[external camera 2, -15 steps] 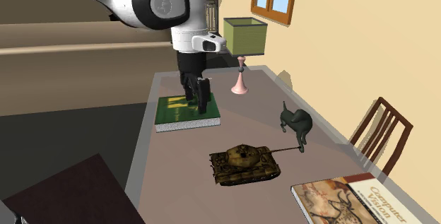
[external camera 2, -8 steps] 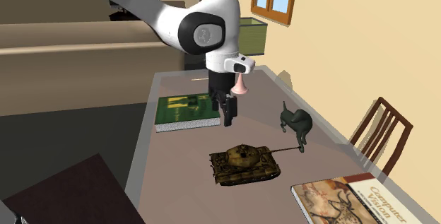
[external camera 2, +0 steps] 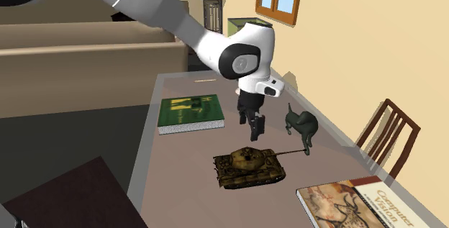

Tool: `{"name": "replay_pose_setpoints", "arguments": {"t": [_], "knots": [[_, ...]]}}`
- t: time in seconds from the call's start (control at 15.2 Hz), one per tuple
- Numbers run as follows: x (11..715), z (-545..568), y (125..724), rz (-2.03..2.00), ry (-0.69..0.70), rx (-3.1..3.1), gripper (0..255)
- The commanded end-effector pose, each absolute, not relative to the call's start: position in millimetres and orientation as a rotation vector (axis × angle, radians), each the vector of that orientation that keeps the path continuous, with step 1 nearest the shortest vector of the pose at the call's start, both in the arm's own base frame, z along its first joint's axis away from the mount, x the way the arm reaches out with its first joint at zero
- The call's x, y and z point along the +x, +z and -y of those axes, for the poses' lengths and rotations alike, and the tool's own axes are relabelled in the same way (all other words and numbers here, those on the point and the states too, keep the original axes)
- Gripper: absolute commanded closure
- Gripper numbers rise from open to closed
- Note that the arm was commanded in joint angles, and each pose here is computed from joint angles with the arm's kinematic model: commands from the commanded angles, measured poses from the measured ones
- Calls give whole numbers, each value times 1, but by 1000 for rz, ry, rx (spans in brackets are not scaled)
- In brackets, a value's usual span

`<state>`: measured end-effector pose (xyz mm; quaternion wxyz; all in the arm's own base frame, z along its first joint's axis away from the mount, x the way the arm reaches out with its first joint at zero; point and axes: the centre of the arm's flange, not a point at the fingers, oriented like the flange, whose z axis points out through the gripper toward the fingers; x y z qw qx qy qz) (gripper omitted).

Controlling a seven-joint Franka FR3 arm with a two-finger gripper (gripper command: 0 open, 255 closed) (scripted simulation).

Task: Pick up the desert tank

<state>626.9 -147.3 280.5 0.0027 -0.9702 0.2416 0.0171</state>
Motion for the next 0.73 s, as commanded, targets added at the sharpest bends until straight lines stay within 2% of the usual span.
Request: {"name": "replay_pose_setpoints", "arguments": {"t": [0.0, 0.46, 0.66], "knots": [[643, 164, 264, -799, 54, -3024, 0], [697, 212, 205, -936, 56, -2954, 0], [700, 215, 191, -943, 56, -2950, 0]]}}
